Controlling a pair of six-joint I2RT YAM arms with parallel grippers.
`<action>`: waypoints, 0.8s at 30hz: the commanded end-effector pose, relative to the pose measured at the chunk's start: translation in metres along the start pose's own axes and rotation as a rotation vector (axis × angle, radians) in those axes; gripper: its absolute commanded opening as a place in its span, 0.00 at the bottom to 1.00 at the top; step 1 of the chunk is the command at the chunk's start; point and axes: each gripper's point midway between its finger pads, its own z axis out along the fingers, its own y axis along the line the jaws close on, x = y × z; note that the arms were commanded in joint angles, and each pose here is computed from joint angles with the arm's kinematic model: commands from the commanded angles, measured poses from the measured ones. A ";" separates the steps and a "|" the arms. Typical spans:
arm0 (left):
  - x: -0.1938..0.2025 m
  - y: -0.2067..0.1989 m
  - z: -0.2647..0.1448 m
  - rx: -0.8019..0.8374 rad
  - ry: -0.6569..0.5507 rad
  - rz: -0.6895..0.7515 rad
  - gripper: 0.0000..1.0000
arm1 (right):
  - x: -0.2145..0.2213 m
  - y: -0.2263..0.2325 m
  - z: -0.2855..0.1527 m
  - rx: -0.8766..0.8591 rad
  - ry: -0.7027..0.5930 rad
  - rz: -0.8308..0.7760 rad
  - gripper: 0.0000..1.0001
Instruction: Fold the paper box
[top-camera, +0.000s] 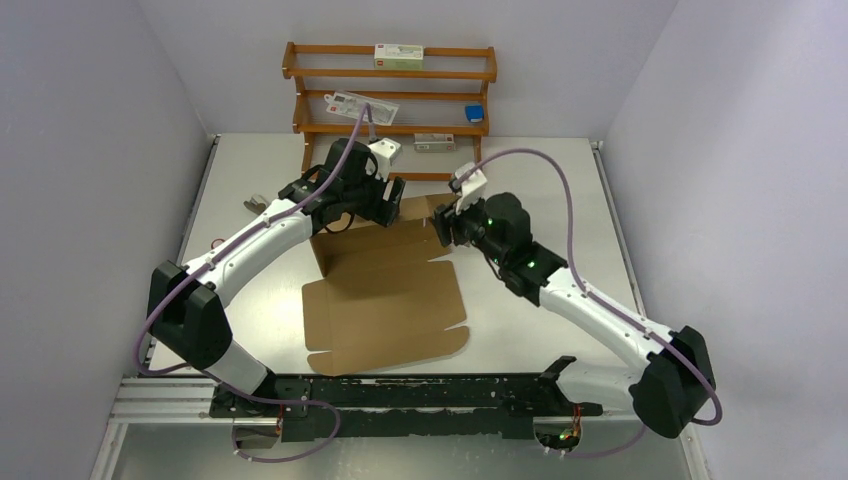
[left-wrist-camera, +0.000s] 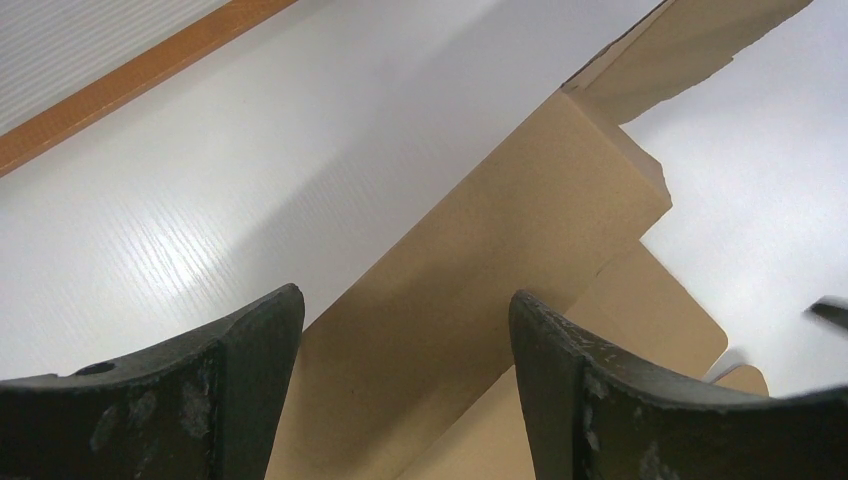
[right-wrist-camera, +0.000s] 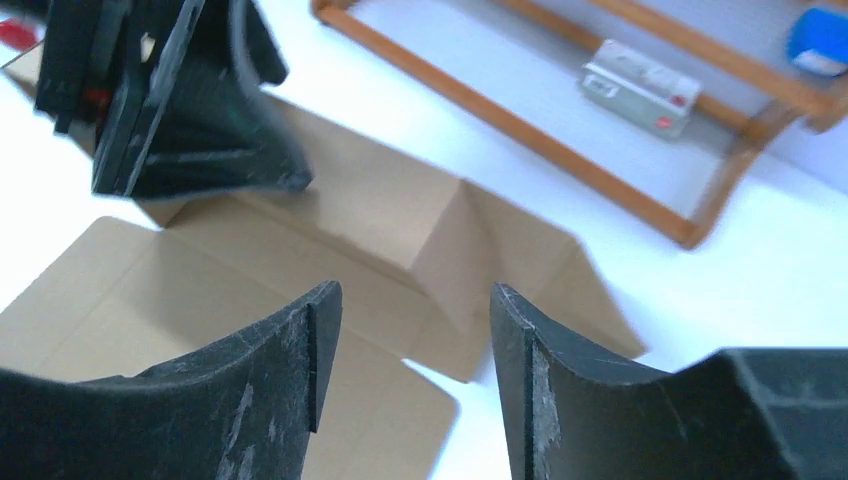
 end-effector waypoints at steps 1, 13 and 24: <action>0.001 0.001 -0.007 0.008 0.002 0.003 0.79 | 0.023 -0.036 -0.010 0.105 0.242 -0.115 0.61; -0.001 -0.002 -0.011 0.027 -0.006 0.002 0.79 | 0.012 -0.076 0.020 -0.013 0.295 -0.232 0.68; -0.001 -0.003 -0.012 0.037 -0.012 0.006 0.79 | 0.034 -0.076 0.056 -0.269 0.398 -0.327 0.69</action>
